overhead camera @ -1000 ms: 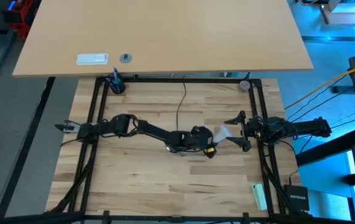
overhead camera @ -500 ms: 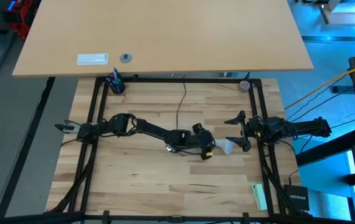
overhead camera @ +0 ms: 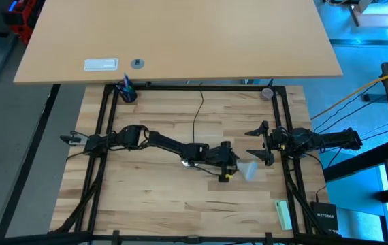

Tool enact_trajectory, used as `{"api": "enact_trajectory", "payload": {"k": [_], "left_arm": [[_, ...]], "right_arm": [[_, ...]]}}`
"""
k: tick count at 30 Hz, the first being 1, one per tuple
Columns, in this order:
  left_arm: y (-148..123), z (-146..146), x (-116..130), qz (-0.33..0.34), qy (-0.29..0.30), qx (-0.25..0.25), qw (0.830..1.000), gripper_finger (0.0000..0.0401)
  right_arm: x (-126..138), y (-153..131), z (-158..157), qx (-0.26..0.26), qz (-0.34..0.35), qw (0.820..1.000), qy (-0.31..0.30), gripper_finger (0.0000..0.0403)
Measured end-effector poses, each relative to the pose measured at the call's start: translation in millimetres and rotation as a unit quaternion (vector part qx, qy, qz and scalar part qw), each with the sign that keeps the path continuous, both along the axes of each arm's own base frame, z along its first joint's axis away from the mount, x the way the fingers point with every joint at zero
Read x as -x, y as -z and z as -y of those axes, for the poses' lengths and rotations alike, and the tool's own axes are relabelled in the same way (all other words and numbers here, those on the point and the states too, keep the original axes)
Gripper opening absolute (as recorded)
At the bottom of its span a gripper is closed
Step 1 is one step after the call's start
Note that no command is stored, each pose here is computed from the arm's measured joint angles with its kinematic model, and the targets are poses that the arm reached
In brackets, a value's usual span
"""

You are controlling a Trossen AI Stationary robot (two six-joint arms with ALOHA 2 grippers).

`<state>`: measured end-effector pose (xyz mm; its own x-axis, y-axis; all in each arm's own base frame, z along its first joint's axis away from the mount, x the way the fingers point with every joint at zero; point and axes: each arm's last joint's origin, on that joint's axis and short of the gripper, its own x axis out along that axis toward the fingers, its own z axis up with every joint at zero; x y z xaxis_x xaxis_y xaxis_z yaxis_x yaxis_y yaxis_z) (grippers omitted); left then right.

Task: Screw lightbulb
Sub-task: Insert the lightbulb into the lamp

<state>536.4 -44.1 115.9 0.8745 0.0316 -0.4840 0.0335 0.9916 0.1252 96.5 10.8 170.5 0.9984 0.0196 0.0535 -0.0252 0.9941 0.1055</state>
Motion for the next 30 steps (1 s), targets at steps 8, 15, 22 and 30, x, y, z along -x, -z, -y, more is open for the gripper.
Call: {"api": "enact_trajectory", "payload": {"k": [8,15,22,30], "left_arm": [[5.7,2.2,-2.0,0.009,0.053,0.003,0.999,0.0263],[15.3,7.4,-7.6,0.058,0.073,-0.03,0.995,0.0263],[30.5,4.7,-7.2,0.04,0.056,0.001,0.998,0.0246],[29.7,6.0,-7.5,0.045,0.066,-0.011,0.997,0.0126]], "right_arm": [[0.0,-0.1,0.0,0.0,0.0,1.0,0.0,0.0363],[0.0,0.1,0.0,0.0,0.0,1.0,0.0,0.0363],[0.0,0.0,0.0,0.0,0.0,1.0,0.0,0.0363],[0.0,0.2,0.0,0.0,-0.001,1.0,0.0,0.0363]]}}
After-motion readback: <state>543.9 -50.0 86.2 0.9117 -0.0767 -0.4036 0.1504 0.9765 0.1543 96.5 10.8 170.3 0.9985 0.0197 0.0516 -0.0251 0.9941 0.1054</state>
